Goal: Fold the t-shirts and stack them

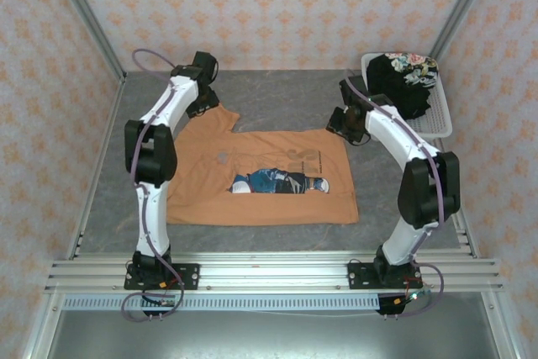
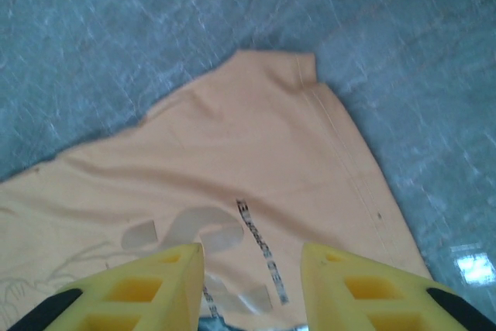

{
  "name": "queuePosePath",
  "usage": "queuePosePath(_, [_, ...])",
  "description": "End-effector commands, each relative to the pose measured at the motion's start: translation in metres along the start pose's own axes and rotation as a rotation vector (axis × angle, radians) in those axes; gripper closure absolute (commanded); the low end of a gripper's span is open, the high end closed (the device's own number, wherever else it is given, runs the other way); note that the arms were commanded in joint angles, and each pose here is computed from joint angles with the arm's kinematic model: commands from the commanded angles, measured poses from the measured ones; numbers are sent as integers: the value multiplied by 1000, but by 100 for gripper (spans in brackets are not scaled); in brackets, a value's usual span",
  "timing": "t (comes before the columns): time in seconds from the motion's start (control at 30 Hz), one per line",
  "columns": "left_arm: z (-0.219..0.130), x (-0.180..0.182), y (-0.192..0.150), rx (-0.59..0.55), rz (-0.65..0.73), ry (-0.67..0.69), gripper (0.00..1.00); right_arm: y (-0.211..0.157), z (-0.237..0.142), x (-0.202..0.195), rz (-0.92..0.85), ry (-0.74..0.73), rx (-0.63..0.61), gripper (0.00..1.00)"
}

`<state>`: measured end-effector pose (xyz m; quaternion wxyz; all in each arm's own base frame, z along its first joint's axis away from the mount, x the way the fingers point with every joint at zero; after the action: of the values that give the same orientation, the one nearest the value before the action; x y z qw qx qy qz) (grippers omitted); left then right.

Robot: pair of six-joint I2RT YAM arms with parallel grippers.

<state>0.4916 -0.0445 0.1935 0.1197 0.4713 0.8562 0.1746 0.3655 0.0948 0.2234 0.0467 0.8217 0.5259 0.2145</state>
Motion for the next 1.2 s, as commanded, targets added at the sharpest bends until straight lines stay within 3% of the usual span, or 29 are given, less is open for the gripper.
queuePosePath(0.0, [8,-9,22,-73,50,14,45,11,2,7,-41,13,-19,62])
queuePosePath(0.37, [80,-32,42,-158,64,22,42,17,2,11,-46,24,-18,61])
queuePosePath(0.63, [111,-32,23,-62,115,62,40,13,13,4,-37,-5,-6,60])
queuePosePath(0.77, [120,-31,9,16,129,67,51,16,31,1,-13,-39,-7,57])
queuePosePath(0.93, [123,-29,1,70,144,69,72,25,55,-4,22,-166,-30,56])
queuePosePath(1.1, [104,-31,6,53,130,58,100,32,84,-8,50,-251,-37,55])
queuePosePath(1.17, [93,-32,9,29,126,45,100,37,94,-6,41,-252,-41,55])
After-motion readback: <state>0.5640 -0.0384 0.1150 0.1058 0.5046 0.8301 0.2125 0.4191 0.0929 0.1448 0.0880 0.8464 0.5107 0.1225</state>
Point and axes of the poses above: each hand's point on the last joint's axis, 136 mm out from that joint toward the fingers, its own z axis out along the fingers, its own x axis along the line the jaws close on, y = z × x, the point moved 10 cm from there along -z, back along the fingers, and after that the axes turned 2 degrees about z, right-handed, at the moved point
